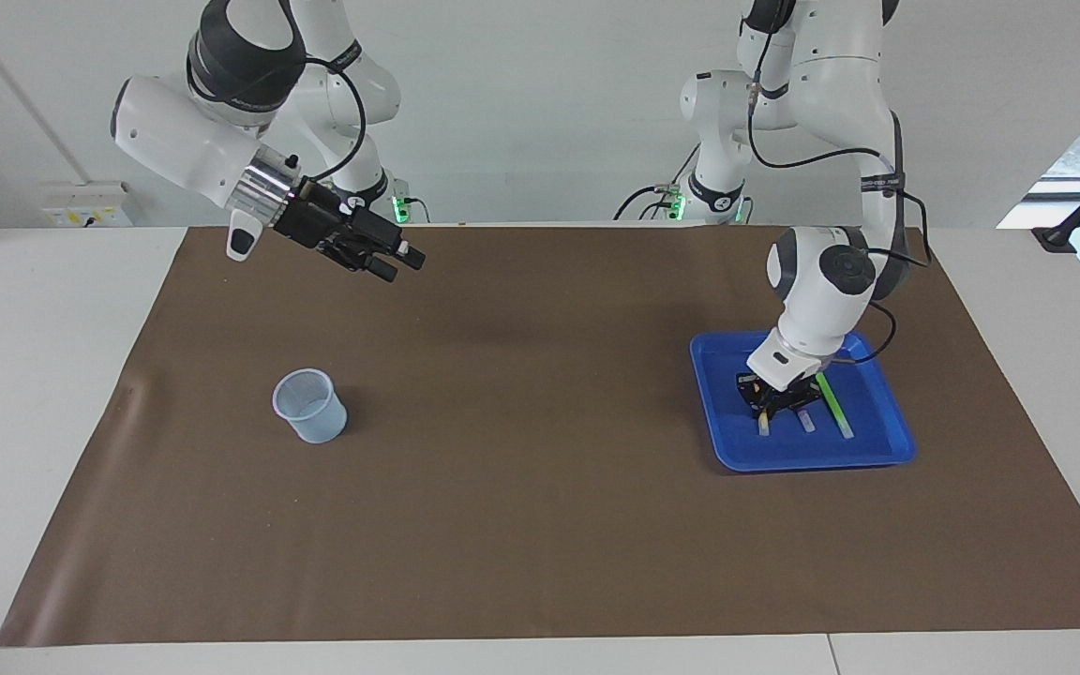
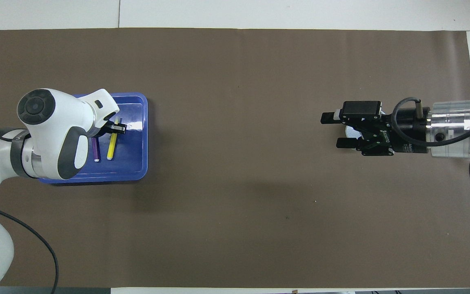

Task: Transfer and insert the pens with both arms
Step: 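Lift the yellow pen with the left gripper while the right gripper approaches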

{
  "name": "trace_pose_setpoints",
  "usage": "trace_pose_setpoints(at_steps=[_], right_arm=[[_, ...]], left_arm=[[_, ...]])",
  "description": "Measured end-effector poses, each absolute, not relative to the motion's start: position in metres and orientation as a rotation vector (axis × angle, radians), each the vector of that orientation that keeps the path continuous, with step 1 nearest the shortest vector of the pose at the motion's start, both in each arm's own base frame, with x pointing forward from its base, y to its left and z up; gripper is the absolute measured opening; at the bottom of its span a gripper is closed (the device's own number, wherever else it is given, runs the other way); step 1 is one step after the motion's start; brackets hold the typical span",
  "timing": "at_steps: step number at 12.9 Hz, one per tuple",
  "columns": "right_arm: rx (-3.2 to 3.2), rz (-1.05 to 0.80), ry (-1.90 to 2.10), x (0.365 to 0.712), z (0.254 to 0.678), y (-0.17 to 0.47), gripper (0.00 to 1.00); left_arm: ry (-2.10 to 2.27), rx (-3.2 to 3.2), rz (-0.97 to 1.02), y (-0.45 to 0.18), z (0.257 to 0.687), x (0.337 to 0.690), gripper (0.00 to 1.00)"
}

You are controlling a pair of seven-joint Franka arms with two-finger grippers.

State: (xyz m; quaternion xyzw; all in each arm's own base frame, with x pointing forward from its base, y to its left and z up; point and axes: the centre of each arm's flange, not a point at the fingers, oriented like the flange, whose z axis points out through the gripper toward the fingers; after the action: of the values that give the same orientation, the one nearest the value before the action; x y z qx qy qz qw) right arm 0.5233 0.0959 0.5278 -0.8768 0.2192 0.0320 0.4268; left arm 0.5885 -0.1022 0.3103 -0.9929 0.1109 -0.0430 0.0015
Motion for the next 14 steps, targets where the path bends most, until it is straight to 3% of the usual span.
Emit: trace_pose_setpoints(at_steps=[5,10,14], right_arm=[[-2.164,0.085,0.582,0.522,0.527,0.111,1.00],[-2.161,0.051,0.586,0.523,0.528,0.120,1.00],[-2.029,0.030,0.659,0.519,0.501,0.132,1.00]], left_arm=[[0.056,-3.146,-0.137,-0.120,0.377,0.610,0.17],[-0.493,-3.268,-0.093,-0.181,0.452,0.606,0.17],[-1.054,-3.260,-0.015,-0.256,0.476,0.589,0.17]])
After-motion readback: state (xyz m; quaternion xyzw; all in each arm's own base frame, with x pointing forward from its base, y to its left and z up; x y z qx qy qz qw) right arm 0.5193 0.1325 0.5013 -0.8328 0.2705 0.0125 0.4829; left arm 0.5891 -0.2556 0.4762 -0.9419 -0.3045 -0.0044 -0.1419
